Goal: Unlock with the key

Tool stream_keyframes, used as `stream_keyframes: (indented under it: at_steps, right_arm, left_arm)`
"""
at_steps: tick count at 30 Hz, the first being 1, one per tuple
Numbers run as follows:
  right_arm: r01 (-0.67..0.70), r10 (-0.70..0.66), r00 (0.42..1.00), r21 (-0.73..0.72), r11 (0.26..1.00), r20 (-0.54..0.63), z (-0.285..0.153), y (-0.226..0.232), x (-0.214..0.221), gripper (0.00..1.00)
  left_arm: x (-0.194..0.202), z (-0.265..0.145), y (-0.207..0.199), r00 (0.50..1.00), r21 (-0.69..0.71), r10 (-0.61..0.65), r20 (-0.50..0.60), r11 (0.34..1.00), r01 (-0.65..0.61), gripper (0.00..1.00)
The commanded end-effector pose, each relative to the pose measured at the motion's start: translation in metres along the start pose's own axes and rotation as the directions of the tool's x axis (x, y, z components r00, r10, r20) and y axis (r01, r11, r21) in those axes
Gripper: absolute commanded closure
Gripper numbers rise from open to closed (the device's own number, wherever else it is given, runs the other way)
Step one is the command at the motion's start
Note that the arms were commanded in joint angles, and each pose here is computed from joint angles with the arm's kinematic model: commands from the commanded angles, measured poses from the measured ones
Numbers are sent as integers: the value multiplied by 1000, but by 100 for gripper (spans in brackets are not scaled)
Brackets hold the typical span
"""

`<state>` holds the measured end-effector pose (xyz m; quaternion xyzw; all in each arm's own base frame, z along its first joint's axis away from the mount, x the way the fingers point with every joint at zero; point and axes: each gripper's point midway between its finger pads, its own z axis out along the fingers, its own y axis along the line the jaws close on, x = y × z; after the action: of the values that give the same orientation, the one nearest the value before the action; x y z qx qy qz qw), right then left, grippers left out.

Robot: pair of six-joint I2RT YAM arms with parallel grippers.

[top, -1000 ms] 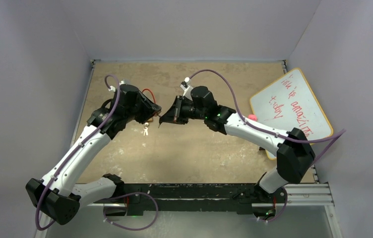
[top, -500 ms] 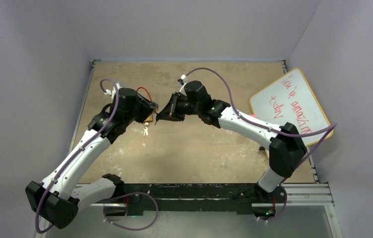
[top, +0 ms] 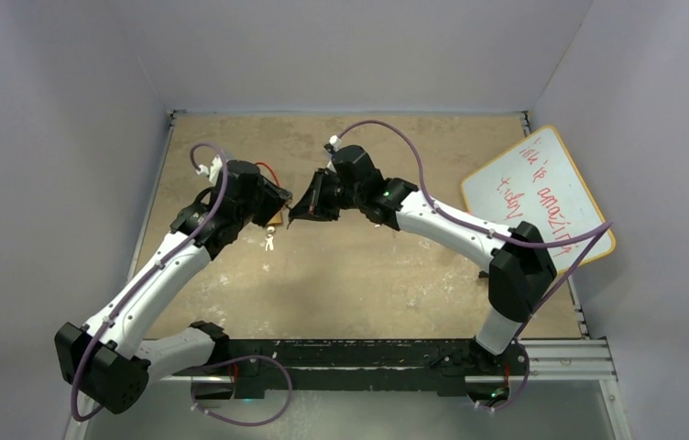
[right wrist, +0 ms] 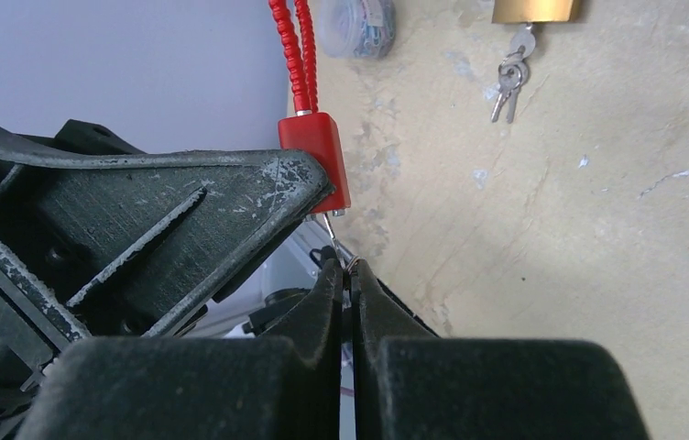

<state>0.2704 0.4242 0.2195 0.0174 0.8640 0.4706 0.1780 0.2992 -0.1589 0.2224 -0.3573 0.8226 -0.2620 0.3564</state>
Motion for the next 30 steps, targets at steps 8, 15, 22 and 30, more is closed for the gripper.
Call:
stream_keyframes:
  at_steps: [8,15,22,30]
  right_arm:
    - [162,-161,976,9,987,148,0,23,-45,100]
    - [88,-84,993,-53,995,83,4,33,-34,100]
    - [180,-169,974,-64,982,152,5,31,-41,100]
    - [167,-152,979,-102,981,135,5,34,-35,100]
  left_arm:
    - [17,-5,-18,994,39,-30,-102,999,34,100]
    - [24,3,-19,990,46,-60,-126,997,66,100]
    - [31,-3,-21,980,67,-108,-168,990,120,100]
    - [36,-2,-24,974,79,-121,-193,987,138,100]
